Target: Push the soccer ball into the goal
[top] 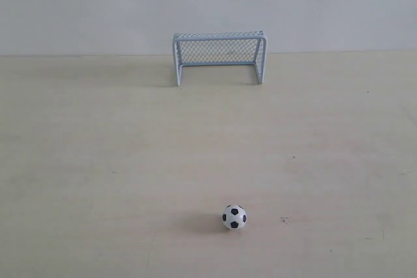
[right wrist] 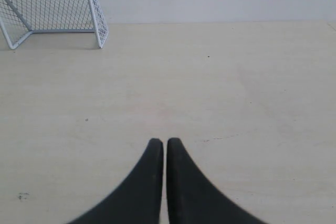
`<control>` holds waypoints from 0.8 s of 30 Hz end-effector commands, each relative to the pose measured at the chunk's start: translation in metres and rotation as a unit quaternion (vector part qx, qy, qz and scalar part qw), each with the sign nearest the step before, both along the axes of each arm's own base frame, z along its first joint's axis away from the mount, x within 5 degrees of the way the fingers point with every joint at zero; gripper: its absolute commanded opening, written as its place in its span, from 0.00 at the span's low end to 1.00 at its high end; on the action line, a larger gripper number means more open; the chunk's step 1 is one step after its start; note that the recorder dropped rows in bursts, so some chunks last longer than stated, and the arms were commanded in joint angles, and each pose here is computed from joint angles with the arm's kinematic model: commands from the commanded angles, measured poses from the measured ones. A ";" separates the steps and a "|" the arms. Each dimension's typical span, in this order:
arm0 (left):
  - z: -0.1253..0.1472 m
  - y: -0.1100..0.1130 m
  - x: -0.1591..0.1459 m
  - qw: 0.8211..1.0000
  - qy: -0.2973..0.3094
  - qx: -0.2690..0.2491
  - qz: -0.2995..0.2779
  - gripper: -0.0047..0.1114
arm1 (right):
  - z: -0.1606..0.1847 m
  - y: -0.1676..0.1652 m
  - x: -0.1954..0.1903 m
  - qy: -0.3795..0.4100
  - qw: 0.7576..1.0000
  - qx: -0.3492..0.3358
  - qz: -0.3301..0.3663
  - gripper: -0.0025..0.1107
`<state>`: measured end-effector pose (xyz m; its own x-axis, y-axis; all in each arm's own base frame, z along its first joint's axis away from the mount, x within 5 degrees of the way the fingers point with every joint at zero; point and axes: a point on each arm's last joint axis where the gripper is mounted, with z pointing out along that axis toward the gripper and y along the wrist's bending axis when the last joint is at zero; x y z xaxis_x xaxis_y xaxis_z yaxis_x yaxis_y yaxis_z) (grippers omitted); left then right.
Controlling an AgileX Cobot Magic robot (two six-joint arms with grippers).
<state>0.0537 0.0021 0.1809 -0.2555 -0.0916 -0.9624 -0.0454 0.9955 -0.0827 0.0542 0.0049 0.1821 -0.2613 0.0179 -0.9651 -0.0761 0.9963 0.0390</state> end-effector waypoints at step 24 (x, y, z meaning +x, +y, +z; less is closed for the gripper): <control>0.002 0.000 0.000 1.000 -0.005 -0.007 0.002 0.09 | 0.118 0.001 -0.034 -0.125 0.990 0.059 0.013 0.02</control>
<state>0.0537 0.0021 0.1809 -0.2555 -0.0916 -0.9624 -0.0454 0.9955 -0.0827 0.0275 0.0051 0.2889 -0.0039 0.1082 -0.9941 -0.1128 0.9877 0.1080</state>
